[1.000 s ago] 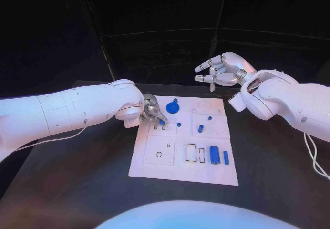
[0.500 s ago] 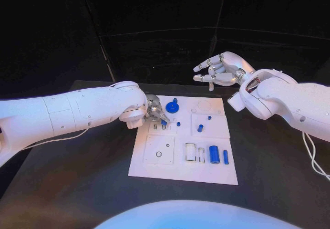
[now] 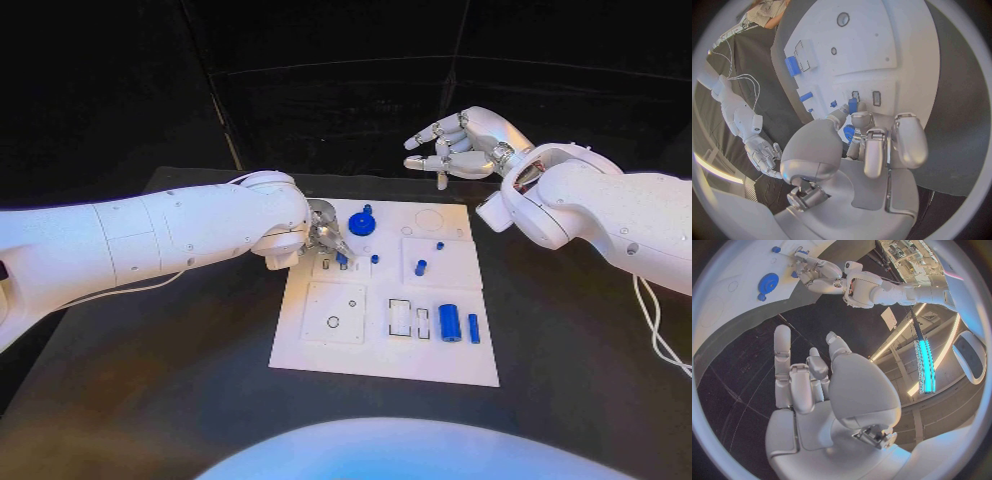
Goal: Assemble the parts on the task board
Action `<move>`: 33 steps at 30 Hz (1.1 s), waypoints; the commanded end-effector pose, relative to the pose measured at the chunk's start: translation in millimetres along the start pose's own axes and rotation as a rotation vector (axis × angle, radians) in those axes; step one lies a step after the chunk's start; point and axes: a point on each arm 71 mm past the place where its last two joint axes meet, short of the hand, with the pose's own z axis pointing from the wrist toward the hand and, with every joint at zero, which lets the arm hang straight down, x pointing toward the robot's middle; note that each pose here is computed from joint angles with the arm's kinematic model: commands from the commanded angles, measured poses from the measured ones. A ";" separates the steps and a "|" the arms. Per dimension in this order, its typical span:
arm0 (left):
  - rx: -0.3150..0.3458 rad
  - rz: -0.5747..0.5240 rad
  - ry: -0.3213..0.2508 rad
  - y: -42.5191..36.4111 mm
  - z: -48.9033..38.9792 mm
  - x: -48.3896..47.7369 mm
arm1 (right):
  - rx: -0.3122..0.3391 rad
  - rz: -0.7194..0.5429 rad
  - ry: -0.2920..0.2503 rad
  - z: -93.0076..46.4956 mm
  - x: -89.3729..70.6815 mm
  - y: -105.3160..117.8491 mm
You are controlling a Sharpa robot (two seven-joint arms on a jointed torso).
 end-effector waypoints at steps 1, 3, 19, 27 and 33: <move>-0.015 0.043 0.004 0.4 0.0 0.2 | -0.010 -0.004 0.007 0.7 -0.3 1.5; -0.015 0.045 0.006 0.3 0.1 0.4 | -0.010 -0.004 0.007 0.7 -0.2 1.6; -0.009 0.053 0.018 -0.8 1.4 2.9 | -0.010 -0.004 0.008 1.4 0.4 1.7; -0.006 0.055 0.024 -1.5 2.1 5.0 | -0.011 -0.004 0.009 1.7 0.6 1.8; -0.003 0.057 0.028 -2.4 2.5 6.1 | -0.011 -0.004 0.010 1.7 0.7 1.7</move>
